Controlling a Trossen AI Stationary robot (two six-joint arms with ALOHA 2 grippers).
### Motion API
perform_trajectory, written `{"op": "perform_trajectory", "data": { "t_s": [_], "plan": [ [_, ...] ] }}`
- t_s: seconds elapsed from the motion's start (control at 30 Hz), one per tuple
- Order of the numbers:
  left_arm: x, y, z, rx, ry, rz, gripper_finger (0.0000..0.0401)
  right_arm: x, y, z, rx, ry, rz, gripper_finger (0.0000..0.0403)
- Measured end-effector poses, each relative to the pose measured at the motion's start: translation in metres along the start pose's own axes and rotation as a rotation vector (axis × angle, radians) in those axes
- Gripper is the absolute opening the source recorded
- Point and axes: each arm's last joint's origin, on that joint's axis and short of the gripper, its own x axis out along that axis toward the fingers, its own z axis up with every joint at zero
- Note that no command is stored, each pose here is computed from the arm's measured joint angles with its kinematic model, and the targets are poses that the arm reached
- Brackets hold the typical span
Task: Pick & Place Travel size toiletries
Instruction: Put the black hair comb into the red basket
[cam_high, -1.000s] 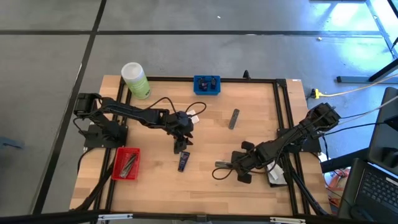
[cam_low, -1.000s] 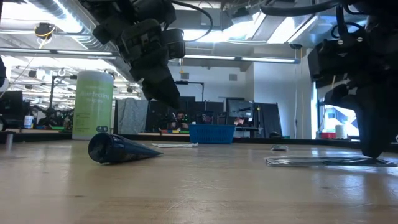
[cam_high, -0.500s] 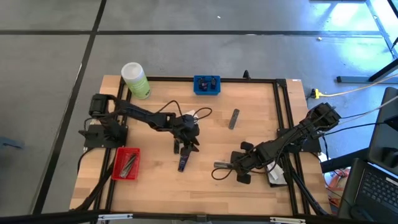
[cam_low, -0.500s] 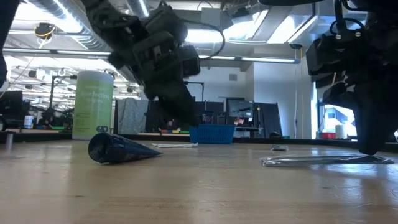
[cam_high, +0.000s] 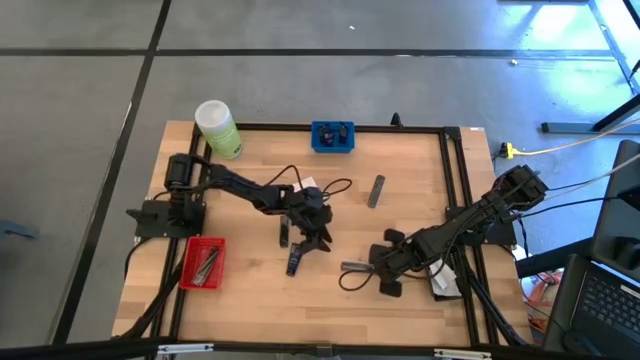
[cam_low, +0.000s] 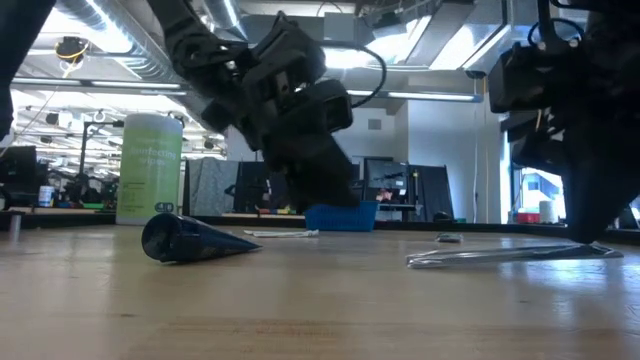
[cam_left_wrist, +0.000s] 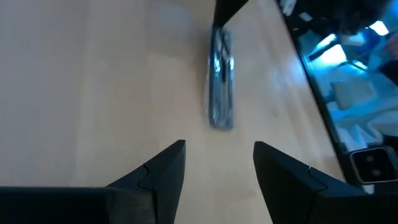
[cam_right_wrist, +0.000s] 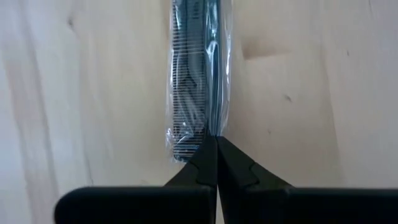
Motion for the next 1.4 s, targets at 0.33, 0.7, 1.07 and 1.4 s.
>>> {"op": "perform_trajectory", "data": {
  "t_s": [0.33,0.7,1.07,1.4],
  "plan": [
    [0.006,-0.003,0.007,0.007,0.01,-0.017,0.0187,0.0,0.002,0.003,-0.021,-0.028,0.022,0.0],
    [0.028,0.011,-0.011,-0.025,0.043,-0.035,0.0187,0.0,0.003,0.009,-0.042,-0.079,0.054,0.0],
    [0.044,0.003,-0.004,-0.003,0.062,-0.137,0.0187,0.0,0.002,0.014,-0.061,-0.109,0.067,0.0],
    [0.054,0.002,-0.008,0.011,0.075,-0.144,0.0187,-0.001,0.001,0.02,-0.079,-0.145,0.083,0.0]
  ]
}}
